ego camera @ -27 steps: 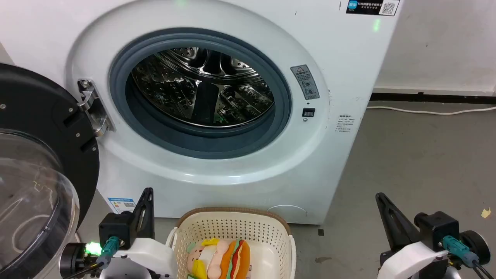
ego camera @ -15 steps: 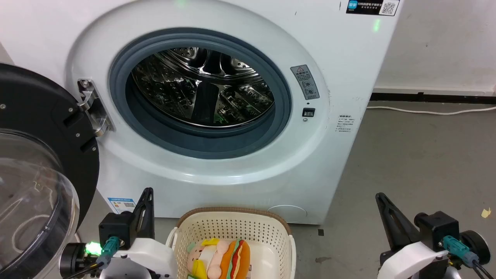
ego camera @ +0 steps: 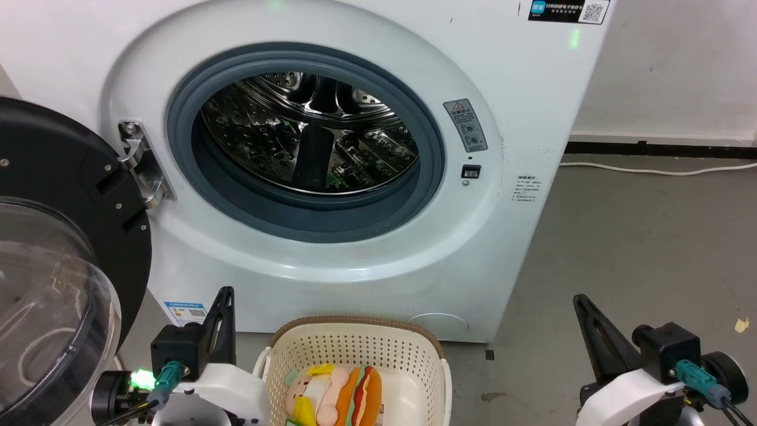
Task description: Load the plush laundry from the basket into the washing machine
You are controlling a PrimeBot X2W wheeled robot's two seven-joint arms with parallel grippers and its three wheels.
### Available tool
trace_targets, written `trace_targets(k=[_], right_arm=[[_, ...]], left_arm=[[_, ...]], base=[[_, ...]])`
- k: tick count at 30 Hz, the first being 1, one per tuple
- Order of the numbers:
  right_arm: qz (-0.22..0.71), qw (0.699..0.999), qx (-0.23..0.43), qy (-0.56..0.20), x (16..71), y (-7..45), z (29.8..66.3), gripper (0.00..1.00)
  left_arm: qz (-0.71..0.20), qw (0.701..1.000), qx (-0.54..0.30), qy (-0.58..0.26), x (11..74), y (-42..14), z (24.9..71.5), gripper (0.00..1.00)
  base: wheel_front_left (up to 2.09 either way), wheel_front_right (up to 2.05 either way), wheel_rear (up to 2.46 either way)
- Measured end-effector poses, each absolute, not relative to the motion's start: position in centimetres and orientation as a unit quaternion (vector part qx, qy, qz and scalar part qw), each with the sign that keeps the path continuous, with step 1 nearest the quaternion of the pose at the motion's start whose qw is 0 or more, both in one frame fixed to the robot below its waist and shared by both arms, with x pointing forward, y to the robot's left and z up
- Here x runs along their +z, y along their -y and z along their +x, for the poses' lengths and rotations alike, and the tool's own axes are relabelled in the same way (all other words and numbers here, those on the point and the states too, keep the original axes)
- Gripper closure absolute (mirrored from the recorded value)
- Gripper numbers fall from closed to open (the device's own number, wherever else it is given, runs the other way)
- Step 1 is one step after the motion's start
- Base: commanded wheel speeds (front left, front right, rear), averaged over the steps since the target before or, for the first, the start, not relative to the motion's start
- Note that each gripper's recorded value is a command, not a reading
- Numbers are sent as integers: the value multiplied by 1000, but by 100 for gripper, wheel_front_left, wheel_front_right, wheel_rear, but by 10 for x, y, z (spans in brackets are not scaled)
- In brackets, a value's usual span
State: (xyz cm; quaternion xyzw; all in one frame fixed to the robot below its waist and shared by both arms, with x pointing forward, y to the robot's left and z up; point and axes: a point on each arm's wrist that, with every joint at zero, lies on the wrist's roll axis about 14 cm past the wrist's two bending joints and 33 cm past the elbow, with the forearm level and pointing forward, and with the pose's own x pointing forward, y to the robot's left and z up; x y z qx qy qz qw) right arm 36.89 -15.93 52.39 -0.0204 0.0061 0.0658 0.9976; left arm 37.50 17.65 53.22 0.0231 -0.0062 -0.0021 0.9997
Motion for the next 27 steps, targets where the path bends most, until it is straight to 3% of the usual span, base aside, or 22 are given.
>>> trace_targets(k=[9,10,27], right_arm=[[-21,998,66,-6,524,159,369,100],[-20,998,66,-6,524,159,369,0],[-5,999,54,-7,519,167,371,0]], left_arm=[[23,1000,-2,6,532,-176,375,100],[23,1000,-2,6,532,-176,375,0],[22,1000,-20,2,525,-164,382,0]], base=[[0,0,0],[0,0,0],[0,0,0]])
